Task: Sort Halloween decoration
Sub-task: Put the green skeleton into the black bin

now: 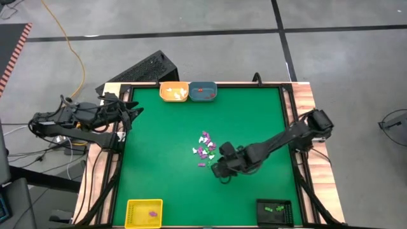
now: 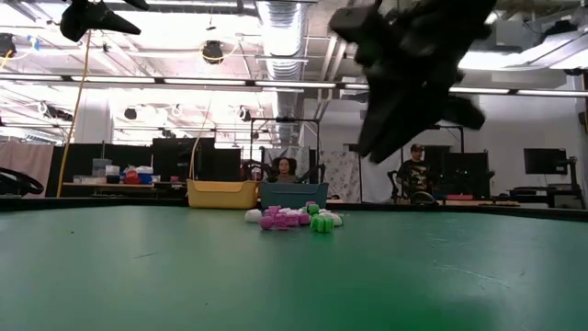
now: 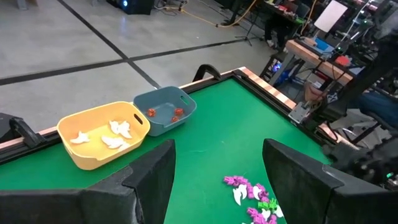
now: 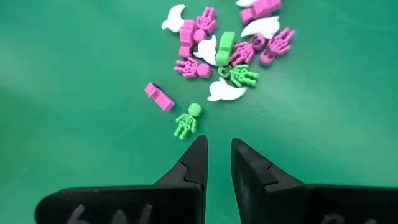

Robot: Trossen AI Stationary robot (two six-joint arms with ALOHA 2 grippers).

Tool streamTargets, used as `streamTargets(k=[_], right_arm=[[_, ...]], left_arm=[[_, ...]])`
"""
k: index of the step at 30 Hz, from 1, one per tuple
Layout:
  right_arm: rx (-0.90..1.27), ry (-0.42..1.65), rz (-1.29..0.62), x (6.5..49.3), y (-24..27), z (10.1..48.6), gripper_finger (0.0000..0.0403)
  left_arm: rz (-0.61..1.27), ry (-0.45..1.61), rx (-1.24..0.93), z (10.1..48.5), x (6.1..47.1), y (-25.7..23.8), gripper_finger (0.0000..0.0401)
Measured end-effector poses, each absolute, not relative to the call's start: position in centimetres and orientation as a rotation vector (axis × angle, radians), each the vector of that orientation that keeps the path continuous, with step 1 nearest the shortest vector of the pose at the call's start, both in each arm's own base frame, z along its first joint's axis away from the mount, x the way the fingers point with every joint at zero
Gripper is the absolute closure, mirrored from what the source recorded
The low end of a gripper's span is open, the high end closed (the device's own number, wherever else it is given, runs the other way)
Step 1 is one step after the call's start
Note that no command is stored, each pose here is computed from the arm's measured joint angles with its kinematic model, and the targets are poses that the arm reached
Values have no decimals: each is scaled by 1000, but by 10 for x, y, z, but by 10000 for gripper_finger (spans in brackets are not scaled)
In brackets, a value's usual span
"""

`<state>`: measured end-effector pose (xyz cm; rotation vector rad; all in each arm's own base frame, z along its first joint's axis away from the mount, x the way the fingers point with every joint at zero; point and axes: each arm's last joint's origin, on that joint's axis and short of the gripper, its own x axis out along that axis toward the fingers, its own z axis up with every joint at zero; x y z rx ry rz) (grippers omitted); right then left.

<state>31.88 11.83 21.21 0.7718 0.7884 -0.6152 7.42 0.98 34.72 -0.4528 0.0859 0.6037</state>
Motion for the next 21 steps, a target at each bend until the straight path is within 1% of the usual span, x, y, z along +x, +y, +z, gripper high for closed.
streamTargets(k=[4,13,16,21], right_arm=[[797,784,-628,338,118,198,337],[794,777,-663,372,129,182,337],[783,794,-699,378,131,181,337],[759,839,-779,374,128,183,336]], left_arm=[[604,86,-453,347,74,10,170],[608,85,-452,347,74,10,170],[608,84,-452,347,74,10,170],[609,84,-452,347,74,10,170]])
